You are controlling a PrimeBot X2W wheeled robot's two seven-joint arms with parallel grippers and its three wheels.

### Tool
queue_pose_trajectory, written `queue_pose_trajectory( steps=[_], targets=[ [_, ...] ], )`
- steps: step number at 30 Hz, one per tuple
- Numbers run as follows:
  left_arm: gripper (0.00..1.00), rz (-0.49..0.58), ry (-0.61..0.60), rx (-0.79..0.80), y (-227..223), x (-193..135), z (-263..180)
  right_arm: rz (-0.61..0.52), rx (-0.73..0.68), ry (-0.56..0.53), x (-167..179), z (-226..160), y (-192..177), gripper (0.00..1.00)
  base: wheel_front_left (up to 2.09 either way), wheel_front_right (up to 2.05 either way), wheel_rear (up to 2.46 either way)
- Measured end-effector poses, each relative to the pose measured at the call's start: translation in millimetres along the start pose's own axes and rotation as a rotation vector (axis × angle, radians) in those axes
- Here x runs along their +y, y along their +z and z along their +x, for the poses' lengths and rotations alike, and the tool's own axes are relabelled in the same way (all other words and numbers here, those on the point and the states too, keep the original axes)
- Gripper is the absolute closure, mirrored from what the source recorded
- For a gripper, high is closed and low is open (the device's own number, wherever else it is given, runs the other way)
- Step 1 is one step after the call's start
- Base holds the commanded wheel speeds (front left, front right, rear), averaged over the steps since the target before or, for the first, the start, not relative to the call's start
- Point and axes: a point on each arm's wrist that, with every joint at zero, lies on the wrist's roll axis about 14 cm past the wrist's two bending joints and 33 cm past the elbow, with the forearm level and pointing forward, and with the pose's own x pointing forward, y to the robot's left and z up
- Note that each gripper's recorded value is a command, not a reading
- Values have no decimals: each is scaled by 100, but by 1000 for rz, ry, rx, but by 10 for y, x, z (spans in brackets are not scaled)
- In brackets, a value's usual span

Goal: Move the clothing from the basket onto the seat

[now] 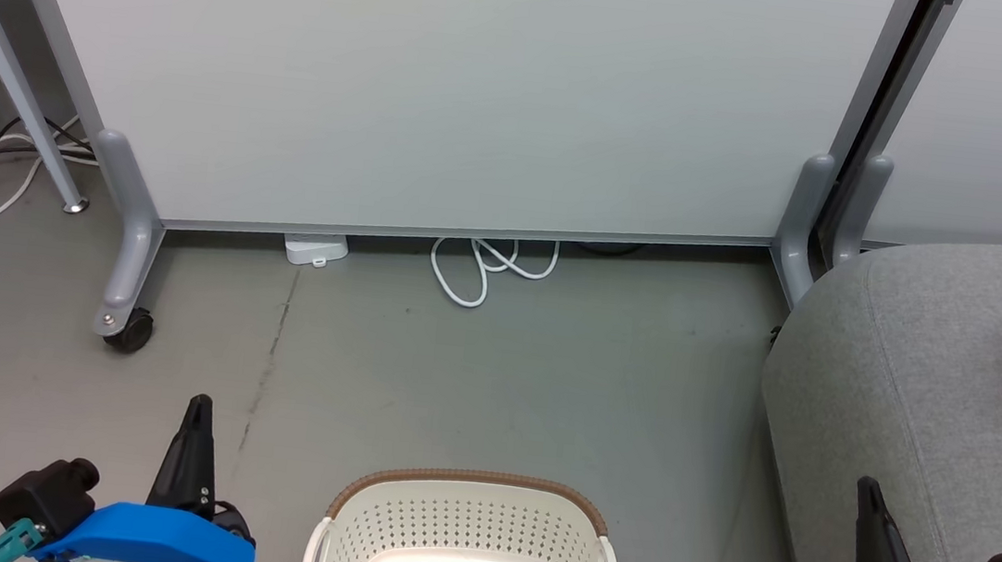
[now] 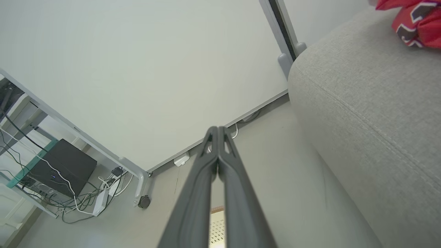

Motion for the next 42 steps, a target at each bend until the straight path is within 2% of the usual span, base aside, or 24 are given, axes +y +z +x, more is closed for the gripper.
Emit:
queue_pose_trajectory(
  steps=[21, 42],
  targets=[
    [100, -277, 19, 1, 72, 18, 82, 291, -5, -19, -16, 46, 84, 100, 0, 0, 0],
    [100, -504, 9, 3, 135, -11, 159, 527, -12, -12, -7, 75, 163, 100, 0, 0, 0]
  ],
)
